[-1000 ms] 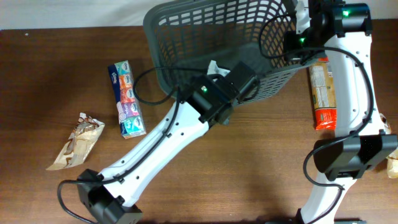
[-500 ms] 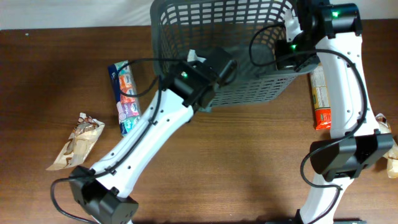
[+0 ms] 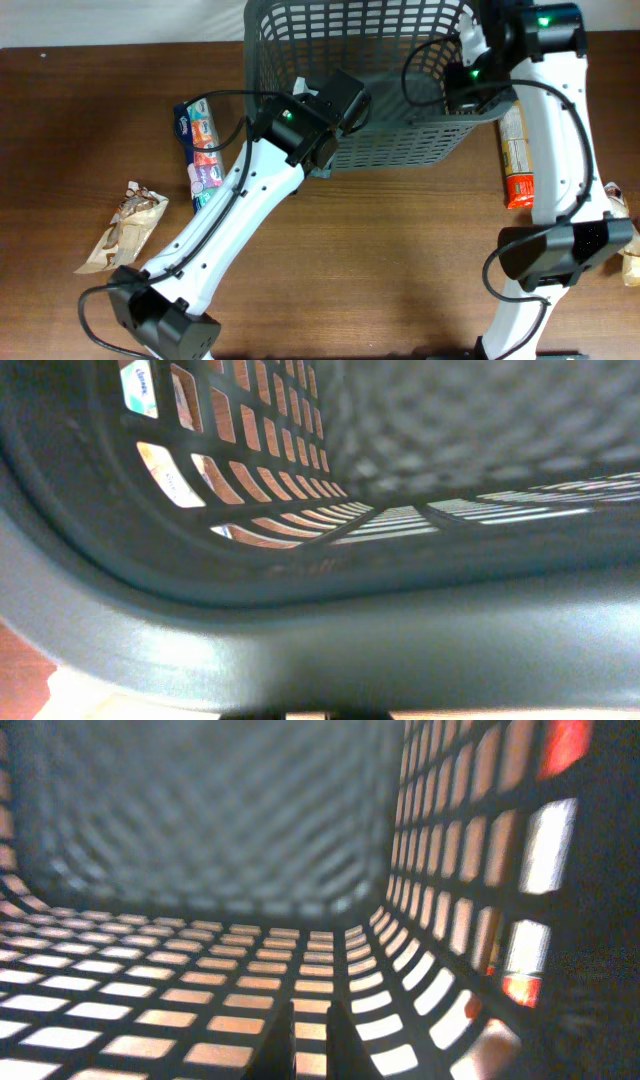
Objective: Pack container
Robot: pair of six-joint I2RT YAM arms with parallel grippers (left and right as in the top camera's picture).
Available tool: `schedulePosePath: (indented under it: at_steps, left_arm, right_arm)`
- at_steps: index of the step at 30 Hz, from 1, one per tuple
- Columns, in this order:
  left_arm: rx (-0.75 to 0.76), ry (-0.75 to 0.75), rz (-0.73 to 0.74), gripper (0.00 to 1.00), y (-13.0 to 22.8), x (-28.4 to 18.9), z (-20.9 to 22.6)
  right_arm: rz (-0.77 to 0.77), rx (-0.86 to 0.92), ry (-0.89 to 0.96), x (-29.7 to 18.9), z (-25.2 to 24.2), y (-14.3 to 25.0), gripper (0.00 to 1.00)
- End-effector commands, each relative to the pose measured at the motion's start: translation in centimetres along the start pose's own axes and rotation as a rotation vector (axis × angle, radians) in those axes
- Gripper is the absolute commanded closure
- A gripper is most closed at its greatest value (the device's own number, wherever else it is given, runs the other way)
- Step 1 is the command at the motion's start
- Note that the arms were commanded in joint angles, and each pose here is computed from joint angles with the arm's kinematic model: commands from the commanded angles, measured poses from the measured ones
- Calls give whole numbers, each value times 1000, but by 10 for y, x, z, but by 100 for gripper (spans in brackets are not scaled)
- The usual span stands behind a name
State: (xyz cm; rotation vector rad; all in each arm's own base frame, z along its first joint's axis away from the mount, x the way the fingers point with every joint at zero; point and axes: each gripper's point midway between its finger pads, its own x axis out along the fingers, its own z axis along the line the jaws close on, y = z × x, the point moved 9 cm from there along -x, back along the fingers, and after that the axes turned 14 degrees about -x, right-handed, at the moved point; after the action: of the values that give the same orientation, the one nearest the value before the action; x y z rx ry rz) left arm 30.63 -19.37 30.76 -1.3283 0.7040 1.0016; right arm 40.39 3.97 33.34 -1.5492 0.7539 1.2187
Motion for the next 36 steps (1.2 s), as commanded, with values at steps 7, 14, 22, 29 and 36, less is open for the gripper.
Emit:
schedulePosePath:
  at_steps: [7,14,22,29,36]
  left_arm:
    - [-81,156,-216,98,1,-97,49]
    - [-211,72,-391,98,23,-151,125]
    - [-373,-16,-349,98,52,-163,185]
    - [-386,23,-336,98,57,-166,188]
    - [-350,68,-290,98,59,-162,182]
  right_arm:
    - [-387,19,64,-126,14,3,96]
    - [-513,389,291,-171,-31,29,96]
    - [-456,638,377,-162,-102,54,96]
    - [-433,445,225,-123,-133,34,96]
    - [-351,400,94,-56,-153,11,96]
